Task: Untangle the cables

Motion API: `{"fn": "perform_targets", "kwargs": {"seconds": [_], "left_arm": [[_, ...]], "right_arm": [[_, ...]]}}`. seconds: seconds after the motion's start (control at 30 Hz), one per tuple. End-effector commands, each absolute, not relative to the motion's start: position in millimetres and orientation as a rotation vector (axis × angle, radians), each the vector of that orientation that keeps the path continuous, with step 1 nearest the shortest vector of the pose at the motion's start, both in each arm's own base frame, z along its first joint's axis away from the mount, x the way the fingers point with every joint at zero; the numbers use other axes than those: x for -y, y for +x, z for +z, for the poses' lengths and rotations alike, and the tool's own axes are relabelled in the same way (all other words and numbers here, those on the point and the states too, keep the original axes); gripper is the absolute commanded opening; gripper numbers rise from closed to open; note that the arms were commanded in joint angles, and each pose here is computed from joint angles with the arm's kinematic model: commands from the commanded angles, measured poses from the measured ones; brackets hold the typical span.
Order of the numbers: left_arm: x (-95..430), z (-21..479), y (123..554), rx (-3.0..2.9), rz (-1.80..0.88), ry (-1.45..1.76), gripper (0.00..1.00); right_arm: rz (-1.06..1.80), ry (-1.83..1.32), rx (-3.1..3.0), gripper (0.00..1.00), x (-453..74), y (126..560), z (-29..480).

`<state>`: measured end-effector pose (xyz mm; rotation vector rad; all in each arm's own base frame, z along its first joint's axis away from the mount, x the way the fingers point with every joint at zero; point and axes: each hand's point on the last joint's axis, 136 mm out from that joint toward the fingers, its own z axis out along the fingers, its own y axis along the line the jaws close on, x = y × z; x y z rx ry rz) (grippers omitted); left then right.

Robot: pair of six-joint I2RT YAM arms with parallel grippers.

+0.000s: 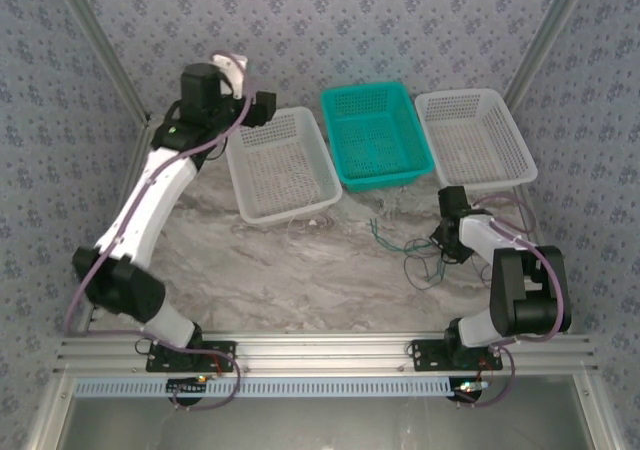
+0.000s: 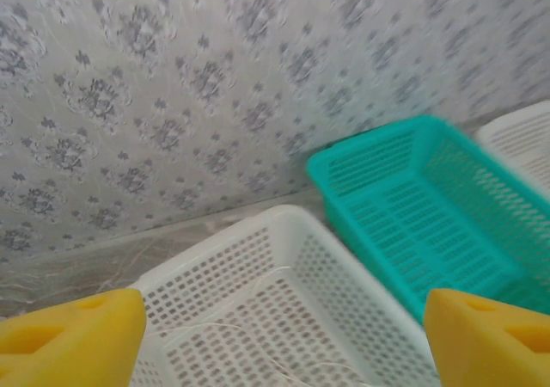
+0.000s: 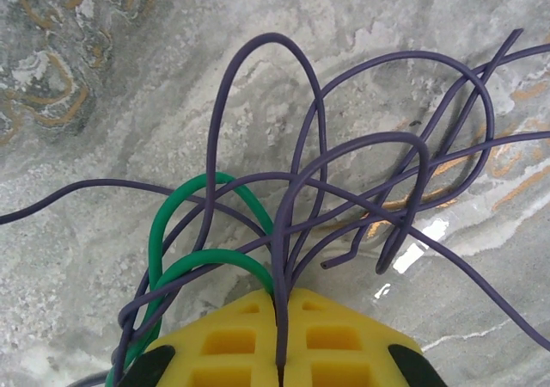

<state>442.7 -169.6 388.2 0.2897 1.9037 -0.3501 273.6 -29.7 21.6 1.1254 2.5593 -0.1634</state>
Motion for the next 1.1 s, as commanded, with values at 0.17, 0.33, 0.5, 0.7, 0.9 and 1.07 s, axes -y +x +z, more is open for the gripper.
{"fn": "perform_targets", "kwargs": {"seconds": [0.17, 0.33, 0.5, 0.7, 0.9, 1.07], "left_arm": [[191, 283, 293, -2.194, -0.532, 0.169, 0.78], [211, 196, 257, -2.33, -0.503, 0.202, 0.77], [219, 132, 268, -2.393, -0.354, 0.243, 0.78], [229, 86, 283, -2.39, -0.321, 0.245, 0.79], [234, 60, 287, -2.39, -0.312, 0.27, 0.61], [231, 70, 283, -2.391, -0.327, 0.253, 0.05]], "right_arm": [[-0.086, 1.072, -2.615, 0.0, 5, 280, 26], [0.067, 0.969, -2.652, 0.0, -30, 295, 35], [0.182, 0.806, -2.719, 0.0, -76, 303, 44], [0.202, 0.731, -2.746, 0.0, -97, 300, 46], [0.185, 0.722, -2.761, 0.0, -98, 297, 46], [0.177, 0.715, -2.76, 0.0, -97, 297, 49]]}}
